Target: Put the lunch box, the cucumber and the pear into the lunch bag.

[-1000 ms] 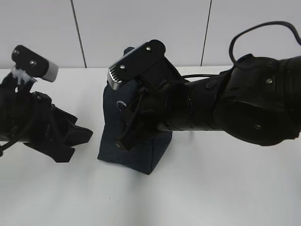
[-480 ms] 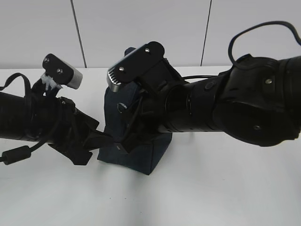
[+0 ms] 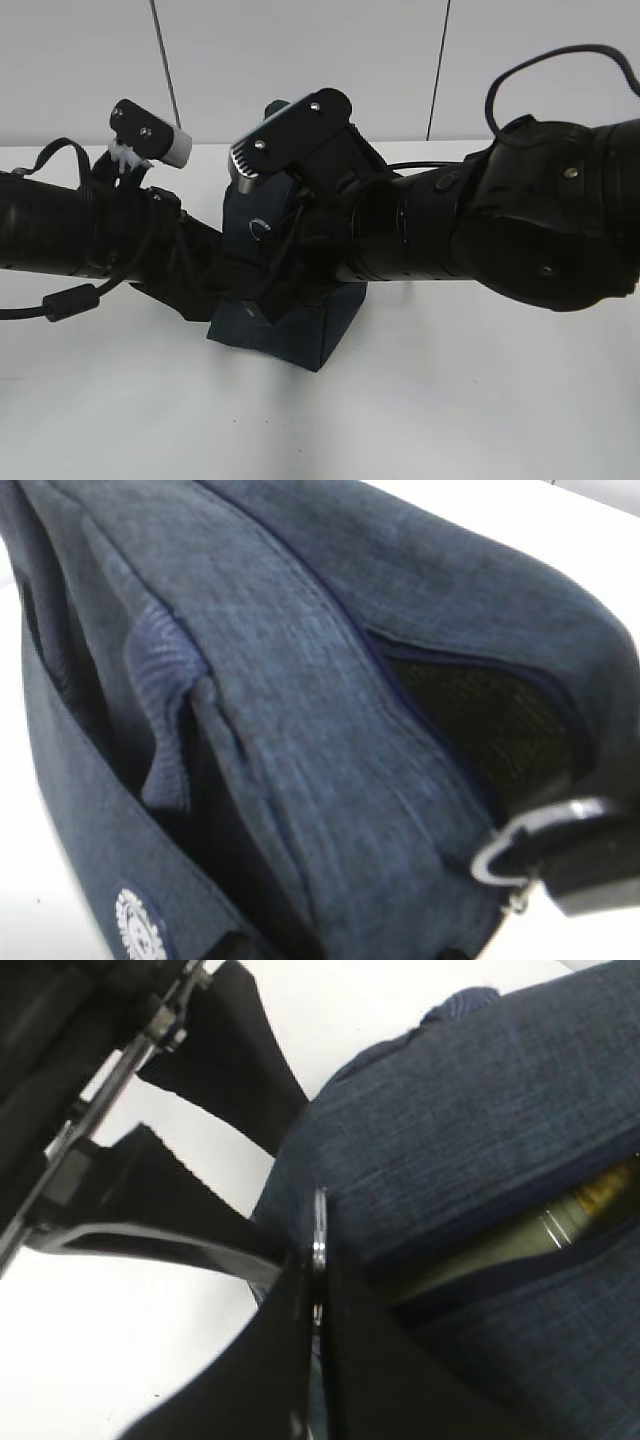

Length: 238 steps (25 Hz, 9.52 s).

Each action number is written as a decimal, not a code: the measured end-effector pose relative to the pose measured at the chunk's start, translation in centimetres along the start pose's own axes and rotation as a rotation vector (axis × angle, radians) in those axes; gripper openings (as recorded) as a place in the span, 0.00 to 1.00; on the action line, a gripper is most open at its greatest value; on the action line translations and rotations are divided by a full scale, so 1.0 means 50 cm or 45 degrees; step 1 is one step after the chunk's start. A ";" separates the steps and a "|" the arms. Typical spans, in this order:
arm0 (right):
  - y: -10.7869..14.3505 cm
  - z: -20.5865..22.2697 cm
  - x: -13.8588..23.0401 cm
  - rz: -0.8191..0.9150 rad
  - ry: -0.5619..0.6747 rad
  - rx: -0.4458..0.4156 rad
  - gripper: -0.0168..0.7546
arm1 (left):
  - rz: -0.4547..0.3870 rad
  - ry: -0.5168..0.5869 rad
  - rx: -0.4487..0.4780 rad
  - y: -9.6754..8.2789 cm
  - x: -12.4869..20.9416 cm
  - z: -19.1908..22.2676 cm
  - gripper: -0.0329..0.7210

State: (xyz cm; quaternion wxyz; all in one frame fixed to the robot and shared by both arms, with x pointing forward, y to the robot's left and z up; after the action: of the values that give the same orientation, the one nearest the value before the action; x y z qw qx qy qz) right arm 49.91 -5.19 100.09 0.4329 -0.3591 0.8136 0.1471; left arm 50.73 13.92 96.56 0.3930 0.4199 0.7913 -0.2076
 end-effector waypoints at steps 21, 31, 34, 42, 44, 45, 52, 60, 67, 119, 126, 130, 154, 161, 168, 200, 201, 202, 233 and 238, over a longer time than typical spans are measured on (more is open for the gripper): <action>-0.047 -0.028 -0.105 -0.101 0.047 0.167 0.03 | -0.037 0.020 0.078 -0.025 0.002 0.028 0.04; -0.182 -0.023 -0.145 0.091 -0.027 0.340 0.03 | -0.073 0.037 0.091 -0.053 0.031 -0.004 0.04; -0.192 -0.002 -0.155 0.097 -0.032 0.348 0.03 | -0.080 0.039 0.096 -0.060 0.038 -0.012 0.04; -0.258 0.094 -0.150 0.202 0.014 0.391 0.03 | -0.122 0.039 0.111 -0.081 0.058 -0.037 0.04; -0.283 0.111 -0.139 0.289 0.044 0.402 0.03 | -0.124 0.035 0.101 -0.084 0.060 -0.045 0.04; -0.288 0.116 -0.134 0.310 0.060 0.404 0.03 | -0.137 0.037 0.092 -0.085 0.063 -0.047 0.04; -0.294 0.117 -0.126 0.378 0.098 0.403 0.03 | -0.271 0.048 -0.144 -0.047 0.069 -0.075 0.04; -0.289 0.085 -0.139 0.382 0.123 0.380 0.03 | -0.282 -0.006 -0.071 -0.044 0.064 -0.090 0.35; -0.282 0.084 -0.140 0.386 0.136 0.343 0.03 | -0.198 -0.130 -0.071 -0.062 0.029 -0.137 0.67; -0.381 0.128 -0.064 0.730 0.170 0.351 0.03 | -0.187 -0.168 -0.048 0.063 -0.170 -0.058 0.02; -0.383 0.131 -0.064 0.765 0.180 0.324 0.06 | -0.296 -0.151 -0.049 0.065 -0.162 -0.051 0.04; -0.401 0.114 -0.080 0.652 0.208 0.259 0.37 | -0.326 -0.148 -0.061 0.070 -0.162 -0.048 0.31; -0.308 -0.123 -0.119 0.629 0.669 0.120 0.67 | -0.357 0.281 -0.432 0.049 -0.128 -0.279 0.48; -0.245 -0.239 -0.069 0.637 0.707 0.148 0.67 | -0.413 0.219 -0.467 -0.005 -0.129 -0.366 0.48; -0.175 -0.357 0.036 0.596 0.711 0.208 0.67 | -0.474 0.277 -0.531 -0.066 -0.067 -0.437 0.48; 0.020 -0.648 0.332 0.350 -0.187 0.473 0.66 | -0.330 -0.183 -0.673 -0.275 0.209 -0.554 0.37; 0.021 -0.645 0.339 0.356 -0.155 0.468 0.66 | -0.330 -0.183 -0.673 -0.275 0.209 -0.554 0.37; 0.022 -0.641 0.346 0.361 -0.127 0.462 0.66 | -0.329 -0.185 -0.674 -0.275 0.209 -0.555 0.37; 0.020 -0.635 0.357 0.464 -0.057 0.643 0.66 | -0.446 -0.173 -0.850 -0.275 0.208 -0.553 0.37; 0.020 -0.635 0.357 0.490 -0.054 0.684 0.66 | -0.502 -0.167 -0.937 -0.275 0.207 -0.552 0.37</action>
State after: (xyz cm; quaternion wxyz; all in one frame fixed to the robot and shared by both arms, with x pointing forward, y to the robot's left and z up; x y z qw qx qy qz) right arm 23.65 -30.11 104.02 0.4933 -0.0685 0.8671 0.0139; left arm 23.49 29.58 105.00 0.5191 0.0778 0.8511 -0.0087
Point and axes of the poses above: a point on each arm's last joint axis where the gripper is mounted, z pointing out along that axis toward the gripper, y along the wrist's bending axis when the last joint is at zero, x = y × z, the point moved 1 cm from there along z, pointing out along that axis toward the gripper, and after that the axes turned 3 degrees about z, right-handed, at the moved point
